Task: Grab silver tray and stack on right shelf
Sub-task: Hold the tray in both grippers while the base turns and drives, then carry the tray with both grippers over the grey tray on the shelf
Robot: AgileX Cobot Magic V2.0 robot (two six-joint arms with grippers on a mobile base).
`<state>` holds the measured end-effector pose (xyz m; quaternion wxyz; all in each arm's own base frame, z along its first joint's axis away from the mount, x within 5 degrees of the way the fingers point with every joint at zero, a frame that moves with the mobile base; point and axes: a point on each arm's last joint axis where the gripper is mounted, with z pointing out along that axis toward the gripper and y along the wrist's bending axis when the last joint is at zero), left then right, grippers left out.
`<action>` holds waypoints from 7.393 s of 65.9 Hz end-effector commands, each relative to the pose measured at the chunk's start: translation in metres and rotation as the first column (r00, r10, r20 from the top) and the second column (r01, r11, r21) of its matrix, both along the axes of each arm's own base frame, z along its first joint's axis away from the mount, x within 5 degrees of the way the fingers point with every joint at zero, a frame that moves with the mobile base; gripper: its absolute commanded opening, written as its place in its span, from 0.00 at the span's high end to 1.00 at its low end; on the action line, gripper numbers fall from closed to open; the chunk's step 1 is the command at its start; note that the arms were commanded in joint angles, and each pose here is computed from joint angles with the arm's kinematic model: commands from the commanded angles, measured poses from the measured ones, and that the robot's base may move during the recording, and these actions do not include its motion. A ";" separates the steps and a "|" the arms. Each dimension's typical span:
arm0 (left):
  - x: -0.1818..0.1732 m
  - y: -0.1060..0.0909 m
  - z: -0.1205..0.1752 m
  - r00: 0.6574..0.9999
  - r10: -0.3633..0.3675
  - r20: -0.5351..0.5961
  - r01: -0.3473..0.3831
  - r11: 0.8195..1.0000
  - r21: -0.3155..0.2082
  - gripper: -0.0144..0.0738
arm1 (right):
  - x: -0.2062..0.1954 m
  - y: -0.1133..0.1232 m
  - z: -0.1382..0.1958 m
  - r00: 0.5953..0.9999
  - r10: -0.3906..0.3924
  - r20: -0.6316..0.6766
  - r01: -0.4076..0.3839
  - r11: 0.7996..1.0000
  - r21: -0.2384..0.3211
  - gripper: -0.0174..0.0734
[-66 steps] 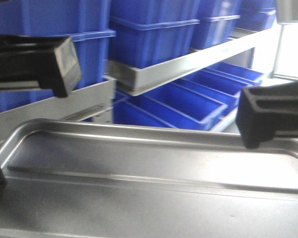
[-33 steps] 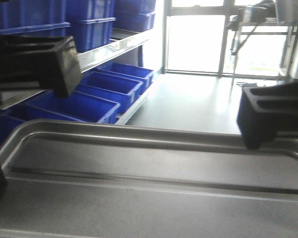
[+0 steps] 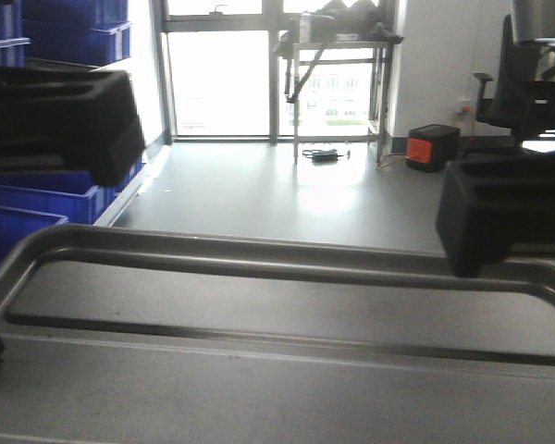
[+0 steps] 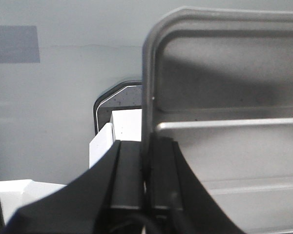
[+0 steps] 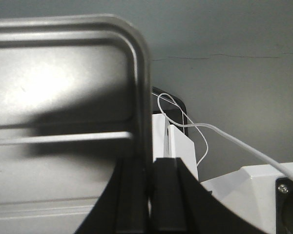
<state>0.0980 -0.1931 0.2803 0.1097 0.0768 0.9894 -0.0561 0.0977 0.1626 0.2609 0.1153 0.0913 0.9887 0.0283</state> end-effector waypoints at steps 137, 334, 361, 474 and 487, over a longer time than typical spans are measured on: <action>-0.006 0.018 0.010 1.000 0.018 -0.025 -0.014 0.989 0.145 0.94 | 0.000 -0.014 0.011 1.000 -0.027 0.015 0.028 0.994 -0.107 0.73; -0.006 0.018 0.010 0.999 0.018 -0.027 -0.014 0.989 0.144 0.94 | 0.000 -0.014 0.011 1.000 -0.027 0.015 0.029 0.994 -0.109 0.73; -0.006 0.018 0.010 0.999 0.018 -0.027 -0.014 0.989 0.144 0.94 | 0.000 -0.014 0.011 1.000 -0.027 0.015 0.029 0.994 -0.109 0.73; -0.006 0.018 0.010 1.000 0.018 -0.025 -0.014 0.989 0.145 0.94 | 0.000 -0.014 0.011 1.000 -0.027 0.015 0.029 0.994 -0.108 0.73; -0.006 0.018 0.010 1.000 0.018 -0.025 -0.014 0.989 0.145 0.94 | 0.000 -0.014 0.011 1.000 -0.027 0.015 0.029 0.994 -0.108 0.73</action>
